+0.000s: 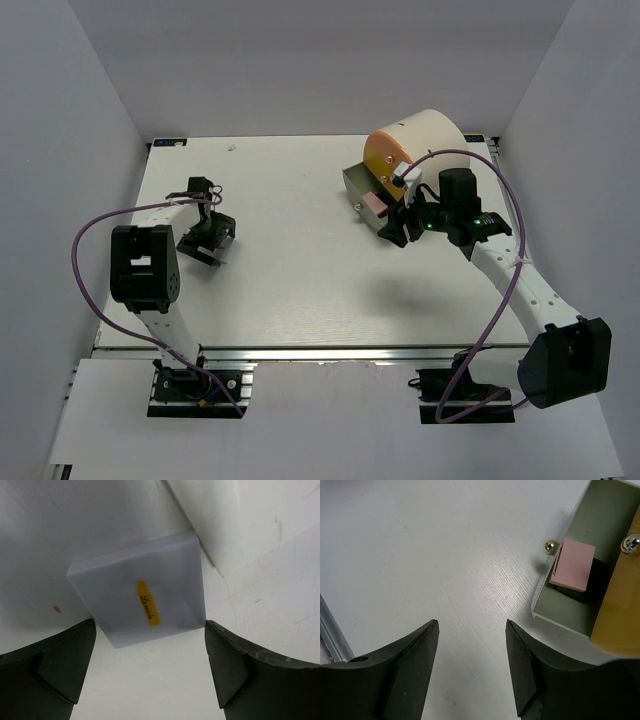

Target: Organize the makeup

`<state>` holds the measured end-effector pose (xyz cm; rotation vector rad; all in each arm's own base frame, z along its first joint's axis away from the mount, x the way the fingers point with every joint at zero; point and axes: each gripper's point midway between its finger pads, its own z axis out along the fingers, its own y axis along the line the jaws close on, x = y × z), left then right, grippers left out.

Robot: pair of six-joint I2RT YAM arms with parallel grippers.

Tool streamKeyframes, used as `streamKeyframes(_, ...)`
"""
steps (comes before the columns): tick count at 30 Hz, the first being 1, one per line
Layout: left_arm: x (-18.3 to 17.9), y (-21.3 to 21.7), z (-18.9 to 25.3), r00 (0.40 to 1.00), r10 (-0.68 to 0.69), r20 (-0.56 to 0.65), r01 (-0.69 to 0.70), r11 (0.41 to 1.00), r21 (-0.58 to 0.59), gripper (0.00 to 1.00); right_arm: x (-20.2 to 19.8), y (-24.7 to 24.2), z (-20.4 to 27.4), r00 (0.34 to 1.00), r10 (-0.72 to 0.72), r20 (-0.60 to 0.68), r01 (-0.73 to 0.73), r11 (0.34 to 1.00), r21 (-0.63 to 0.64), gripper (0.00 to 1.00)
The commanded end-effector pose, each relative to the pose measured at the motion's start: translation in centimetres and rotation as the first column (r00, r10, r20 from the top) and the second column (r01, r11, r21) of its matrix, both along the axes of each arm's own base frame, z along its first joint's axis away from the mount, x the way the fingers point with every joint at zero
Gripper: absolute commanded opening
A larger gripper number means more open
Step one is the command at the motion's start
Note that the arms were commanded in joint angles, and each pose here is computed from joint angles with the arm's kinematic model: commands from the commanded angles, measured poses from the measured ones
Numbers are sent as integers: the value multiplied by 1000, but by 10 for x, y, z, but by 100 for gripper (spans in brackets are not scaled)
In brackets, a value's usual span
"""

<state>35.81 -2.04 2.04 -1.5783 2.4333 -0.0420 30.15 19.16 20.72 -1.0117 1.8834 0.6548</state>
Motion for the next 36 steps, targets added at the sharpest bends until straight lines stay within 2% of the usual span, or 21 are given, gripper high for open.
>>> streamKeyframes(1,6,3,0,998,60,16,-60,998,6,98,-3,3,7,999,27,24,-28,1000,11,62)
streamKeyframes(5,19,-2,19,996,38,86,-36,999,-26,98,-5,3,6,999,30,22,-30,1000,10,62)
streamKeyframes(10,21,3,40,990,50,129,-50,999,-1,98,-6,3,3,999,31,16,-32,999,11,62)
streamKeyframes(19,18,10,32,989,133,71,-135,991,24,98,-5,3,3,999,29,19,-29,1000,10,62)
streamKeyframes(29,8,9,26,990,139,24,-139,990,28,98,-6,1,1,999,25,22,-25,1000,6,62)
streamKeyframes(36,2,7,6,991,130,-38,-129,991,21,98,-4,2,3,999,25,23,-25,1000,9,62)
